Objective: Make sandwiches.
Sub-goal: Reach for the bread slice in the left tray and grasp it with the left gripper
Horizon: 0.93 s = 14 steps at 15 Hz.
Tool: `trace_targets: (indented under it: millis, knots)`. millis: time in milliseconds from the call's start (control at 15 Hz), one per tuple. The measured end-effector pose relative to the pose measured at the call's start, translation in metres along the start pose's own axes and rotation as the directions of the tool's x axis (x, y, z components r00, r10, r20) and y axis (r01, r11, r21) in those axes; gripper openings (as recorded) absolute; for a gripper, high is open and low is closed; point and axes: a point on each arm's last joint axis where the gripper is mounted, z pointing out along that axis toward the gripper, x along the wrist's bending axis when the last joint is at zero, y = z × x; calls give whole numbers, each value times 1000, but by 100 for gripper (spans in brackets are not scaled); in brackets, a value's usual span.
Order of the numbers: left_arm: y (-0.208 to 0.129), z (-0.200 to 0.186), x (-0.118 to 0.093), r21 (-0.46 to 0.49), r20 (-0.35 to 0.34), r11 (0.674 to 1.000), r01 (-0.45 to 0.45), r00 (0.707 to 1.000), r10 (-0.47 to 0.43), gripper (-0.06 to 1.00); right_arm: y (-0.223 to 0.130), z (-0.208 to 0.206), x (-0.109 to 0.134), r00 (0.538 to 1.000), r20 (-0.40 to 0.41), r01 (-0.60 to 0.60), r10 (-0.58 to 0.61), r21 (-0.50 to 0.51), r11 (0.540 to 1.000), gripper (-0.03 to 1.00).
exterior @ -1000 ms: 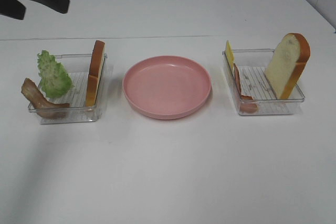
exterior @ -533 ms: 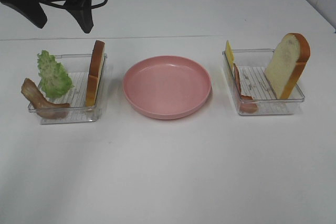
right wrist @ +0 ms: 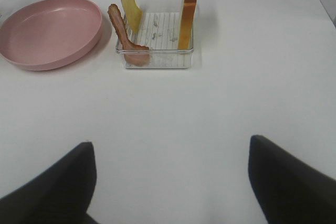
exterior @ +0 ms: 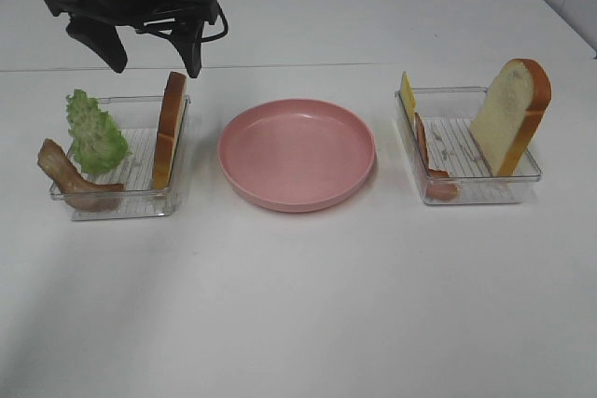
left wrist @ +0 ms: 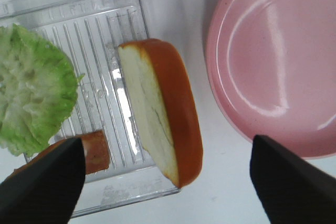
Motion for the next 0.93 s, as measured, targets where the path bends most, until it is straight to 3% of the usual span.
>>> trace_targets:
  millis: [667,800,933]
  knots:
    - [5,52,-1,81,-19,997,21,1000,-19,77,0,0,0,1000,0,0,0,0,1000,76]
    - [5,58,-1,94,-23,995,21,1000,-19,71,0,0,0,1000,0,0,0,0,1000,76]
    - [5,58,-1,94,-23,995,21,1000,-19,59,0,0,0,1000,0,0,0,0,1000,76]
